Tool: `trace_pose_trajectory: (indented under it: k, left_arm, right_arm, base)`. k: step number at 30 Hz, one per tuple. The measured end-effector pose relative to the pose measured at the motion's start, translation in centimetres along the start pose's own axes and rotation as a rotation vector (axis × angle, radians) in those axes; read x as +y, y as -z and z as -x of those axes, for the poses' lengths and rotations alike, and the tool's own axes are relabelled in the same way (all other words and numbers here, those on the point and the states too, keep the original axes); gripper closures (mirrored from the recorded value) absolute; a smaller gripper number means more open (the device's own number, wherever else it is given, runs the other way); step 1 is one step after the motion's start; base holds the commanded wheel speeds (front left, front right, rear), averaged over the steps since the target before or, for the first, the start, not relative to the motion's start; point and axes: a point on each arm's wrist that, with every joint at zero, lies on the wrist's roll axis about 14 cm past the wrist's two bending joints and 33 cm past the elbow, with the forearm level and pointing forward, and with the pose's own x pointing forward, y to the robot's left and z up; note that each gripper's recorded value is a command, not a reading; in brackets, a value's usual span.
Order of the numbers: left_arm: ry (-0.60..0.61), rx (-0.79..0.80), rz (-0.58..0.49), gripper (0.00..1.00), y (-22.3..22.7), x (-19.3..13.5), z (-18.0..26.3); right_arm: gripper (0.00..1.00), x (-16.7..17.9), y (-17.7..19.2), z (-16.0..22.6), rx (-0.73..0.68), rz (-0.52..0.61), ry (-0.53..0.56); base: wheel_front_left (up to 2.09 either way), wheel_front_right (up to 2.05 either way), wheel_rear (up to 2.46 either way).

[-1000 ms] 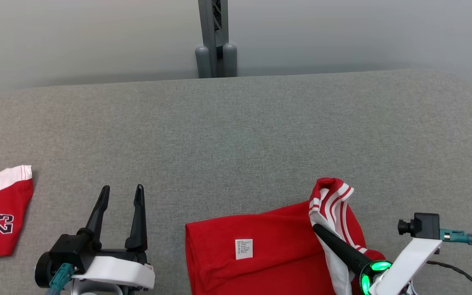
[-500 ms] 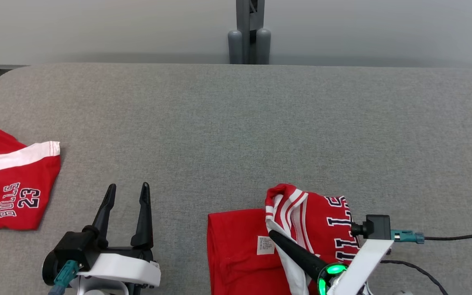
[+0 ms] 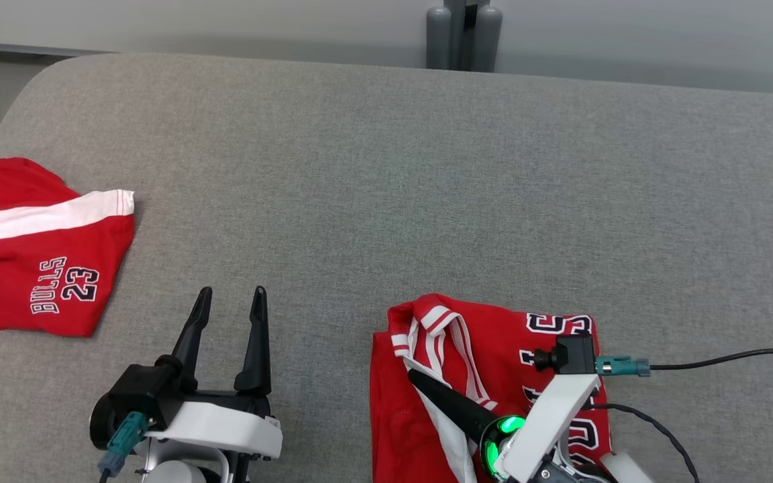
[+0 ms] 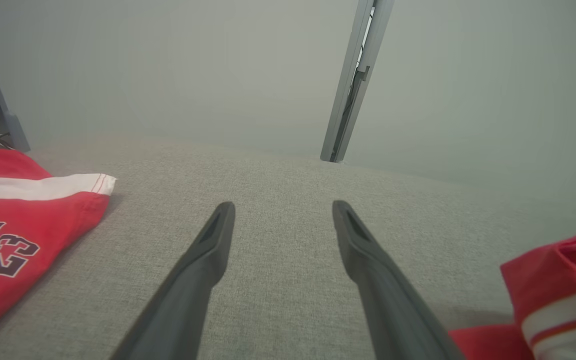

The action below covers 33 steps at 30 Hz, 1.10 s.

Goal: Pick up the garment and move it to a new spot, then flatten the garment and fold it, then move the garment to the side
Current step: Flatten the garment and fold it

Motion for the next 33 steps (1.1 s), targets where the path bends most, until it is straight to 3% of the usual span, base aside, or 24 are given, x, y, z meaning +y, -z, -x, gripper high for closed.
trace_pose_trajectory:
  k: [5, 7, 14, 25, 33]
  left_arm:
    - [-0.014, 0.012, 0.001, 0.0, 0.4, 0.3, -0.1]
    - [-0.022, 0.017, 0.001, 0.0, 0.5, 0.5, -0.1]
    - [-0.029, 0.016, 0.003, 0.0, 0.5, 0.6, -0.2]
    - [-0.006, -0.01, -0.001, 0.0, -0.4, 0.1, -0.1]
    - [0.017, -0.029, -0.015, 0.0, -0.9, -0.3, 0.2]
  right_arm:
    - [1.0, -2.1, 1.0, -0.7, 0.044, 0.002, 0.058]
    - [0.0, -2.7, 1.4, -1.0, 0.063, 0.012, 0.075]
    - [0.0, -1.5, 1.3, -1.6, 0.063, 0.002, 0.035]
    - [0.0, 4.0, -0.3, -0.9, 0.013, 0.03, -0.112]
    - [0.0, 6.5, -1.5, 1.3, 0.001, 0.177, -0.14]
  base:
    - [0.0, 0.0, 0.0]
    - [0.0, 0.0, 0.0]
    - [0.0, 0.0, 0.0]
    - [0.0, 0.0, 0.0]
    - [0.0, 0.0, 0.0]
